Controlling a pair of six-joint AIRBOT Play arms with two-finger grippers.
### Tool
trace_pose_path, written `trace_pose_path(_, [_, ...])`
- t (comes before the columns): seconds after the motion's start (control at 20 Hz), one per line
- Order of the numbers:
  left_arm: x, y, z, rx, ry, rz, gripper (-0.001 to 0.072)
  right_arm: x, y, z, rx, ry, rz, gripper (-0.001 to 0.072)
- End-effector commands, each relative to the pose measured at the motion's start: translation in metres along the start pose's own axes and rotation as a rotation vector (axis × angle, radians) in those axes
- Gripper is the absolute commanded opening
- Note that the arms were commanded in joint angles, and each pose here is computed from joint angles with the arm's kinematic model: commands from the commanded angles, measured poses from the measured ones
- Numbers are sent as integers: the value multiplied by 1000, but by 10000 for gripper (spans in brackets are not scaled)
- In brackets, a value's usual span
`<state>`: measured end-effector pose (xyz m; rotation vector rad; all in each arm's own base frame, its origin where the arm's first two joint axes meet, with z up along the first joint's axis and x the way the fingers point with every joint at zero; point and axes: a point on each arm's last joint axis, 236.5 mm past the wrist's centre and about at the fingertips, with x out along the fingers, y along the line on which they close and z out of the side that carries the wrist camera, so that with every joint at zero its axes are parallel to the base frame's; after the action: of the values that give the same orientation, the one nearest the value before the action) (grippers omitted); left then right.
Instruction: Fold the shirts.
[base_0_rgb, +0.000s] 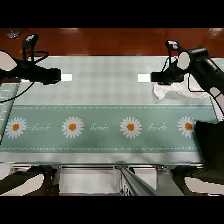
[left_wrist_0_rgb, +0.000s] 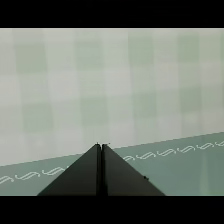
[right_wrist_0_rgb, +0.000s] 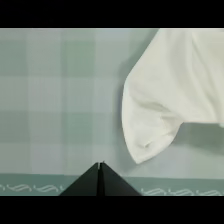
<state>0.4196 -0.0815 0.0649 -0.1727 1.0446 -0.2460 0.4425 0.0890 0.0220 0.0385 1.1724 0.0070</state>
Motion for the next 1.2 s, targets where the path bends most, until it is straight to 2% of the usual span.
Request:
trace_pose_path(0.0, [0, 2, 22, 0, -93, 9, 17, -2, -8, 37, -50, -156, -39, 21])
trace_pose_path(0.05, [0, 4, 34, -1, -141, 15, 17, -5, -14, 53, -78, -224, -67, 22])
trace_pose_path(0.1, [1, 6, 43, -3, -180, 20, 19, -8, -18, 71, -99, -299, -91, 120])
trace_pose_path(0.15, [2, 7, 48, -4, -200, 23, 61, -10, -22, 89, -114, -373, -117, 558])
trace_pose_path(0.2, [5, 9, 54, -7, -224, 26, 329, -10, -28, 106, -151, -443, -151, 630])
trace_pose_path(0.25, [9, 11, 56, -14, -227, 28, 700, -6, -44, 119, -145, -488, -190, 630])
trace_pose_path(0.3, [13, 13, 55, -15, -219, 31, 706, 3, -73, 125, -60, -495, -232, 630])
trace_pose_path(0.4, [19, 17, 52, -24, -203, 35, 705, 30, -154, 114, 241, -414, -308, 629])
trace_pose_path(0.5, [22, 18, 51, -26, -197, 36, 705, 59, -210, 85, 482, -294, -302, 623])
trace_pose_path(0.65, [23, 18, 49, -26, -192, 36, 705, 87, -241, 38, 664, -116, -243, 610])
trace_pose_path(0.75, [24, 17, 45, -26, -174, 33, 705, 95, -252, 1, 689, 26, -259, 601])
trace_pose_path(0.8, [24, 17, 42, -27, -158, 31, 705, 99, -248, -11, 663, 88, -238, 487])
trace_pose_path(0.85, [25, 16, 36, -27, -135, 29, 705, 102, -239, -17, 630, 129, -191, 313])
trace_pose_path(0.9, [26, 16, 30, -27, -108, 26, 705, 104, -223, -16, 582, 149, -108, 93])
trace_pose_path(0.95, [26, 15, 22, -26, -74, 24, 705, 103, -203, -5, 545, 133, -9, 21])
trace_pose_path(1.05, [14, 23, 11, -42, -13, 29, 704, 73, -168, 45, 467, 3, 174, 20])
trace_pose_path(1.15, [-19, 38, 16, -73, -27, 47, 704, 0, -147, 115, 389, -257, 255, 19])
